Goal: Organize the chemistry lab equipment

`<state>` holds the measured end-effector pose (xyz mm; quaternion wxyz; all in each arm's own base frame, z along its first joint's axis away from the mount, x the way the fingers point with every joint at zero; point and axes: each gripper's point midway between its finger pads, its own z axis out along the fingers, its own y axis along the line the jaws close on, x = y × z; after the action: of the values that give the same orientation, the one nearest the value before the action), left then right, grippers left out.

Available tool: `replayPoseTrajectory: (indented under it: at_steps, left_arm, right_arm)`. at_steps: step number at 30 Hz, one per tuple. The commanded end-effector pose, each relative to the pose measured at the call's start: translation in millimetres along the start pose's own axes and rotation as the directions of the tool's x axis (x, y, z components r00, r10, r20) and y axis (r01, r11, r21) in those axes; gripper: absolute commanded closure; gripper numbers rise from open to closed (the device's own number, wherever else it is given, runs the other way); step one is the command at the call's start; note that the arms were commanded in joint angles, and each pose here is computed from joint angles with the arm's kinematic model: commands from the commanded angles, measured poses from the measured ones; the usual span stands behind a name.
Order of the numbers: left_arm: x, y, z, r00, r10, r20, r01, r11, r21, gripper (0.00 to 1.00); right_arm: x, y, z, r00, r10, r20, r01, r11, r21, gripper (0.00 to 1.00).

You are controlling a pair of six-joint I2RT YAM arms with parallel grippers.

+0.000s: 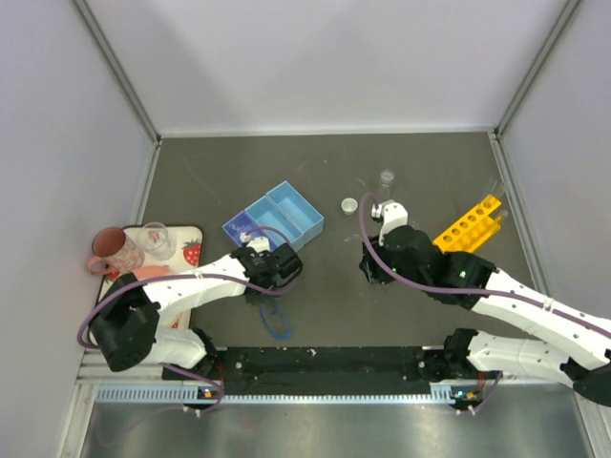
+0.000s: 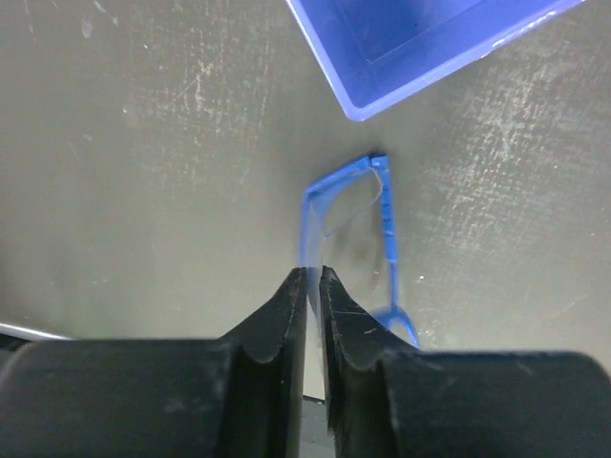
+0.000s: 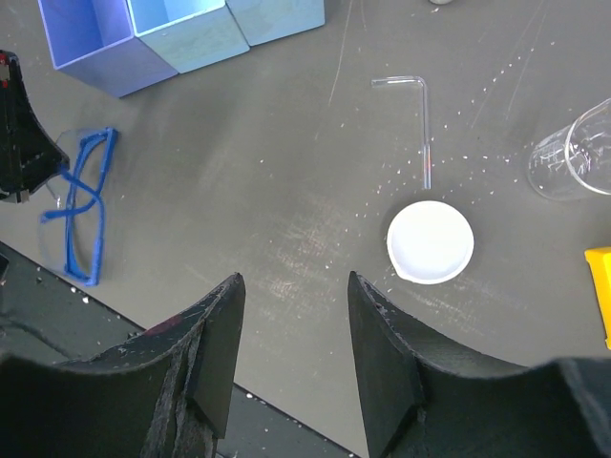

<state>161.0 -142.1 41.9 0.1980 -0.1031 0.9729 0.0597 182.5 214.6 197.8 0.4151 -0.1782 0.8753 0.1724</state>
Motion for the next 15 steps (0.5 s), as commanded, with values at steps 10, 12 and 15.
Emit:
replayPoseTrajectory:
  at_steps: [10,12,15]
  left_arm:
    - [-3.9,4.7,-5.8,1.000,-0.005,0.009,0.005,1.000,0.000,1.00]
    - [-9.1,-0.1,-16.4,1.000,-0.008,0.013,0.008,0.999,0.031,1.00]
    - [-23.7,-4.0,-40.4,0.999,-0.025,0.039,0.022,0.998,0.067,1.00]
  right_arm:
    - [-4.8,9.3,2.9,1.000,0.015,0.018,-0.015,0.999,-0.029,0.53]
    - [-4.9,8.9,2.9,1.000,0.012,0.019,-0.012,1.000,-0.028,0.54]
    - [-6.2,10.1,2.3,1.000,0.013,0.022,-0.012,0.999,-0.033,0.54]
